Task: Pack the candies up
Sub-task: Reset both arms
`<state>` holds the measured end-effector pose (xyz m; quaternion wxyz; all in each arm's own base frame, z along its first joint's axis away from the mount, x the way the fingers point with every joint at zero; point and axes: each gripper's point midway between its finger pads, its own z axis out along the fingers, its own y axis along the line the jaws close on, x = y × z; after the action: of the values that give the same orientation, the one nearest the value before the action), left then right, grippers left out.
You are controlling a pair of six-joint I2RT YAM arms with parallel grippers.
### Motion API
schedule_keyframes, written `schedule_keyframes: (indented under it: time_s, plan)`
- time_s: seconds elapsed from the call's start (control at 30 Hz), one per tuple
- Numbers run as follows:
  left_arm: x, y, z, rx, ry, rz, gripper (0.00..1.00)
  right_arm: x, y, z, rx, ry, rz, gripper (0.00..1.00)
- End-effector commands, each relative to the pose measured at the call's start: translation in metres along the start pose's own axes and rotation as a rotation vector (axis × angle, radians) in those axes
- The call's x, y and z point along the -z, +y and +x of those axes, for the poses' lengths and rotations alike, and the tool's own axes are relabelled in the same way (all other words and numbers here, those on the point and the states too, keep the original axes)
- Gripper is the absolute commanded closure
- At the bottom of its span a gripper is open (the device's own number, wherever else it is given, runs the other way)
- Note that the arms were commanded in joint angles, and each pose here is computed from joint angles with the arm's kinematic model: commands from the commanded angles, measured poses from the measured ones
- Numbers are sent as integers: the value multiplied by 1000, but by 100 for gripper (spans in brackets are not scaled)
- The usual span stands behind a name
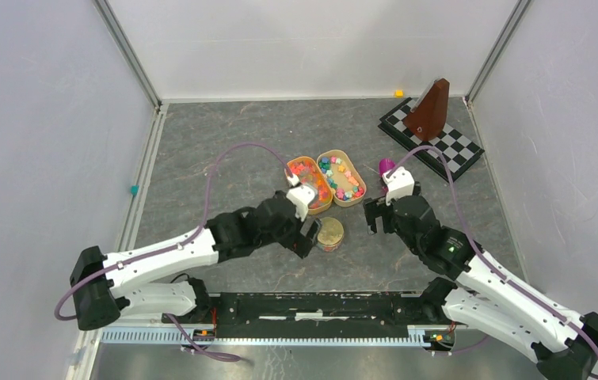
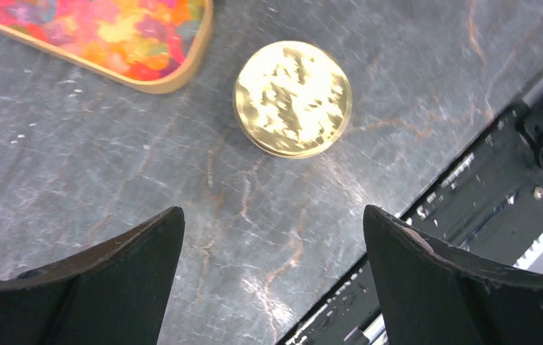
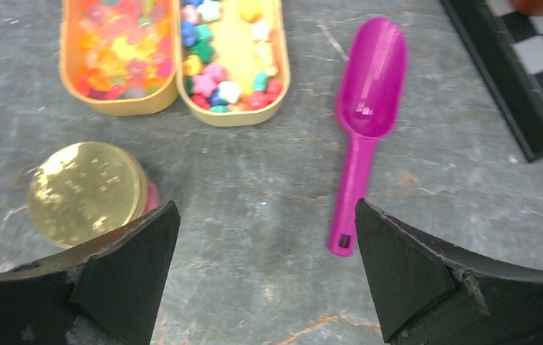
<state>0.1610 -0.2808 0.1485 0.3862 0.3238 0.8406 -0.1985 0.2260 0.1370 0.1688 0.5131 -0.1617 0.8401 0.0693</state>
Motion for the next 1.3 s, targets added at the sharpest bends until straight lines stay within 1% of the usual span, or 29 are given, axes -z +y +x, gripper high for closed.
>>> schedule_keyframes:
  time_s: [0.0, 0.07, 0.3, 0.43, 0.53, 0.63, 0.73, 0.83, 0.9, 1.07, 1.27]
  plan:
    - [8, 23, -16, 164, 69, 26, 0, 6, -33, -31, -24, -75, 189, 2]
    - [12, 42, -32, 223, 40, 4, 0, 5, -44, -32, -24, -56, 248, 2]
    - [40, 105, -77, 287, -72, -180, 0, -1, -80, -39, -95, 6, 338, 2]
    - [59, 142, -95, 351, -149, -276, 0, -5, -98, -40, -141, 52, 338, 2]
    - [79, 167, -107, 398, -229, -349, 0, -7, -101, -44, -170, 41, 307, 2]
    - [101, 185, -117, 396, -308, -442, 0, -4, -101, -58, -156, -18, 288, 2]
    - [122, 192, -124, 380, -381, -502, 0, 3, -107, -65, -176, -97, 318, 2]
    - [137, 191, -129, 353, -458, -501, 0, 11, -108, -71, -170, -157, 318, 2]
    - [145, 189, -128, 341, -502, -497, 0, 15, -109, -75, -160, -173, 315, 2]
    - [158, 179, -124, 308, -549, -458, 0, 20, -109, -78, -155, -198, 315, 2]
    - [177, 178, -119, 306, -600, -478, 0, 23, -107, -74, -132, -215, 298, 2]
